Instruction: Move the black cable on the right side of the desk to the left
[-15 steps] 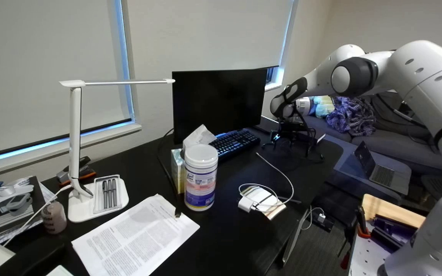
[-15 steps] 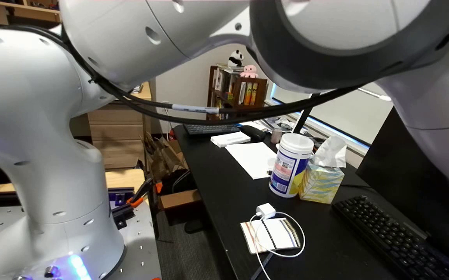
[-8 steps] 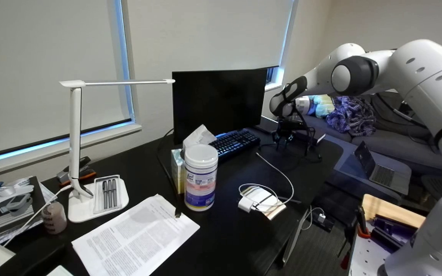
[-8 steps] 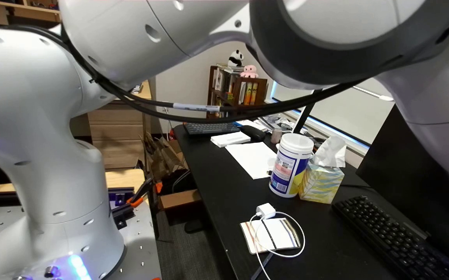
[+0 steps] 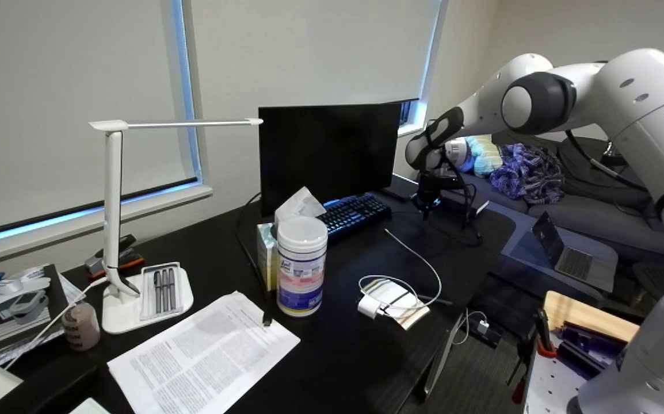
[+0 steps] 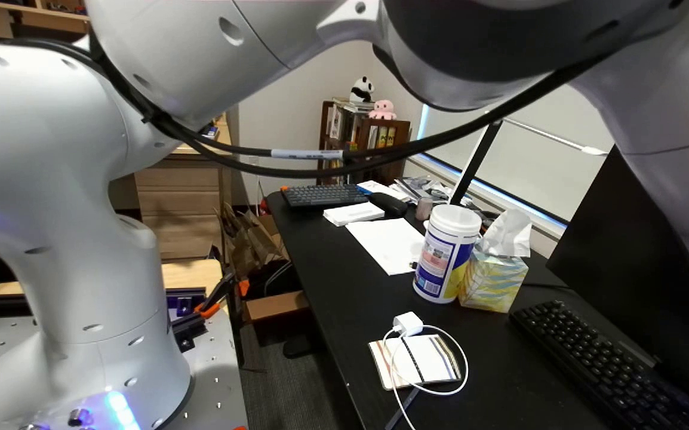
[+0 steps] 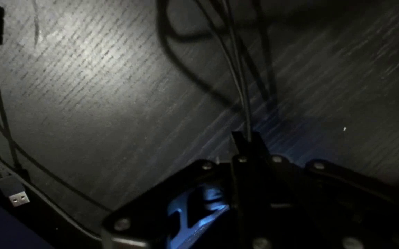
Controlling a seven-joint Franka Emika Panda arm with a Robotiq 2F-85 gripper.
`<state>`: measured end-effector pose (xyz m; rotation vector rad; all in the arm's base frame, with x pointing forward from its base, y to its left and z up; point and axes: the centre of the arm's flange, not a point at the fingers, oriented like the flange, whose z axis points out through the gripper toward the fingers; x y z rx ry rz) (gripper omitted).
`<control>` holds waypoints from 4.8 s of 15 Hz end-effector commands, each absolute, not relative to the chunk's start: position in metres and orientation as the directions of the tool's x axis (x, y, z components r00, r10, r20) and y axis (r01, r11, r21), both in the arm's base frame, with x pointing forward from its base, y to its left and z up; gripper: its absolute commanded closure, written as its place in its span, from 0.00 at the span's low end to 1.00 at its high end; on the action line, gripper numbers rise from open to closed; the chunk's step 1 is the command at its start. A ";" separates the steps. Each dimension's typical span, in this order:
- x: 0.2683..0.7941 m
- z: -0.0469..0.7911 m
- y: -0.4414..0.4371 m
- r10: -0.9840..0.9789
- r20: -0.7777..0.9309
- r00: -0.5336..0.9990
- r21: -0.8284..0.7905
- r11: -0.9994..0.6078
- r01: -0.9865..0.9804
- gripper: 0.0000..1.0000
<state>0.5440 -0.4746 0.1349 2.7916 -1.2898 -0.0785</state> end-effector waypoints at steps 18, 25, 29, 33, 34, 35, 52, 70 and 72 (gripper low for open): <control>0.531 0.181 -0.386 -0.508 -0.075 0.858 0.163 -0.855 -0.492 0.96; 0.523 0.163 -0.272 -0.270 -0.031 0.962 0.159 -0.952 -0.262 0.96; 0.540 0.150 -0.265 -0.289 -0.036 0.957 0.149 -0.948 -0.281 0.95; 0.534 0.158 -0.266 -0.283 -0.033 0.959 0.145 -0.950 -0.276 0.95; 0.534 0.158 -0.266 -0.283 -0.033 0.959 0.145 -0.950 -0.275 0.96; 0.533 0.157 -0.263 -0.277 -0.049 0.960 0.157 -0.951 -0.266 0.96; 0.405 0.217 -0.067 0.168 -0.003 0.986 0.246 -0.956 0.163 0.96; 0.375 0.188 0.050 0.507 0.070 0.859 0.259 -0.841 0.475 0.87; 0.373 0.185 0.047 0.489 0.070 0.869 0.237 -0.855 0.462 0.64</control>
